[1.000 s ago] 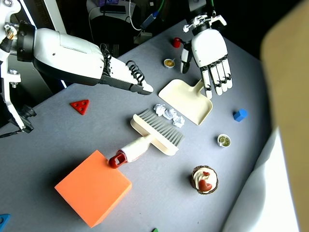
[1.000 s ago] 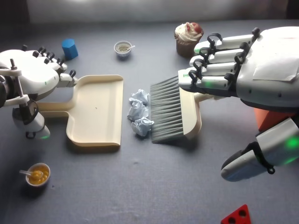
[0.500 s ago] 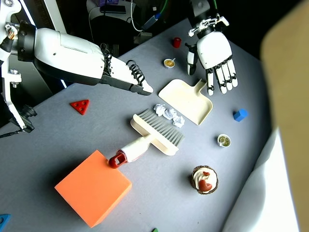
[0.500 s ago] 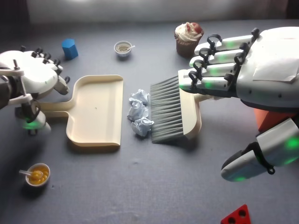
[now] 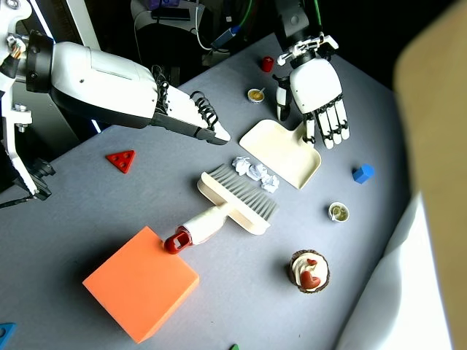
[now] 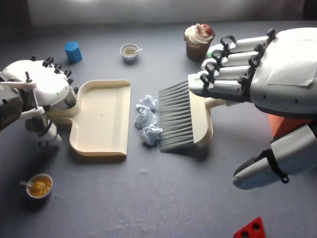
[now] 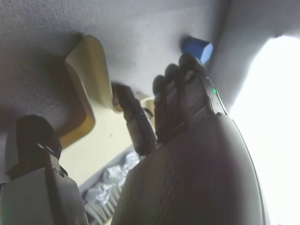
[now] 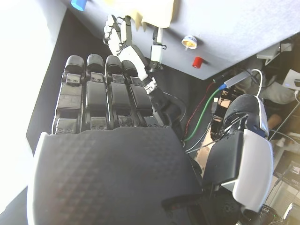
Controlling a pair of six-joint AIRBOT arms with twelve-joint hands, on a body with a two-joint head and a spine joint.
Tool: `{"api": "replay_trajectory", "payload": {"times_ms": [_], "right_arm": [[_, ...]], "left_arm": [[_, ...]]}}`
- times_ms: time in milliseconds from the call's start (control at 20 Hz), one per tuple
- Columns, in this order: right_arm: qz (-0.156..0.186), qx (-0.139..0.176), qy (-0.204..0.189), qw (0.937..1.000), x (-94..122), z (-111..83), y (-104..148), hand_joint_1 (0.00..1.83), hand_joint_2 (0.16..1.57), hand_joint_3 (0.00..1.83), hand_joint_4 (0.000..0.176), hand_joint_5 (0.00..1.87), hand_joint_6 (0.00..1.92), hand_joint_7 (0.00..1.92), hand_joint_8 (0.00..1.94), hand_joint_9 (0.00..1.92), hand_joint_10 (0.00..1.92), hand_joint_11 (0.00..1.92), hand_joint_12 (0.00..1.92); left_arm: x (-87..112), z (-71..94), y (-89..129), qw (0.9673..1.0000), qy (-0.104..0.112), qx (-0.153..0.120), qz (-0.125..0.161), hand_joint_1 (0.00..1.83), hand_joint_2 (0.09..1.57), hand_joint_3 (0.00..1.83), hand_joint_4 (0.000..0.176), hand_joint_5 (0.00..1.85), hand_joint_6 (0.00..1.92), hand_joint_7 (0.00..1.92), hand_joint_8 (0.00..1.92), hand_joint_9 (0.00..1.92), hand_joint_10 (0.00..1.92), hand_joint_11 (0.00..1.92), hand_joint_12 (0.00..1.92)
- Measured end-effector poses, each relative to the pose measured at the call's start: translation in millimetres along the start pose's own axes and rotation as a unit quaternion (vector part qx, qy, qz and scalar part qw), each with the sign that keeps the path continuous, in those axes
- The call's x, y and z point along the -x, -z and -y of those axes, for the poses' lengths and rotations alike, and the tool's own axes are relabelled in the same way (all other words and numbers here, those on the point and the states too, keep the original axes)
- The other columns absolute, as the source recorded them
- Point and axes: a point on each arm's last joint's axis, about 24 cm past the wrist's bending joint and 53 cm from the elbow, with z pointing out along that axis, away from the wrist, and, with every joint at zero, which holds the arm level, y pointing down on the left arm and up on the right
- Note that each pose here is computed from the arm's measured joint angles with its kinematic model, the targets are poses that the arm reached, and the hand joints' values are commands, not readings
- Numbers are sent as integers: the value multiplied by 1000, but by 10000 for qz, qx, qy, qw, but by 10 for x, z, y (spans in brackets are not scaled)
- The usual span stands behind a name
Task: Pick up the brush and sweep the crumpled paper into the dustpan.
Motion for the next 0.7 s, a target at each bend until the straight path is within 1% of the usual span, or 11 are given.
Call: {"api": "replay_trajectory", "payload": {"times_ms": [50,100,150,200,300,350,500,600,650,700], "right_arm": [[22,-47,29,10000,7,2,-1,0,866,6,0,111,1,112,2,112,3,74,14],[41,-82,96,9999,13,-6,-1,0,867,5,0,108,0,110,1,107,1,62,8],[65,-133,132,9998,22,1,-1,0,864,3,0,96,0,98,0,92,0,45,1],[83,-177,132,9997,30,17,0,0,864,3,0,104,4,105,4,99,4,53,5],[101,-226,130,9996,38,37,1,0,859,0,0,92,0,86,0,77,0,19,0],[105,-236,130,9996,40,43,2,0,863,2,0,97,3,98,5,92,6,41,10],[111,-252,122,9995,43,50,1,0,876,6,0,95,5,92,2,92,5,45,11],[121,-279,122,9995,48,62,2,0,882,6,0,88,5,86,4,92,4,48,12],[136,-320,122,9993,55,82,4,0,883,6,0,88,4,92,7,96,5,55,14],[160,-385,120,9991,67,111,6,0,903,15,0,85,3,88,4,90,3,49,11]], "left_arm": [[-1,7,-1,10000,-4,-4,2,930,982,2,60,787,10,296,5,258,6,187,121],[-1,10,1,10000,-7,-5,5,939,1011,4,44,841,9,287,1,241,1,162,112],[-2,14,-2,10000,-8,-5,8,1066,1050,15,38,1042,627,329,18,275,8,187,136],[-3,25,-6,10000,3,1,17,1130,1069,4,0,1072,773,390,13,321,8,207,155],[5,37,-12,10000,-40,11,51,1168,1081,2,0,1064,831,430,13,371,16,250,185],[-10,24,-8,10000,13,46,33,1159,1082,1,0,1064,834,413,3,359,6,247,197],[-6,18,-9,10000,-11,52,43,1148,1073,0,0,1086,802,430,1,367,1,234,239],[-3,18,-9,10000,-15,52,47,1120,1080,0,0,1068,835,407,0,343,0,171,259],[-3,18,-9,10000,-15,52,47,1116,1083,0,0,1062,845,398,0,334,0,132,320],[-2,18,-9,10000,-16,55,48,1133,1075,0,0,1080,815,405,0,344,0,104,409]]}}
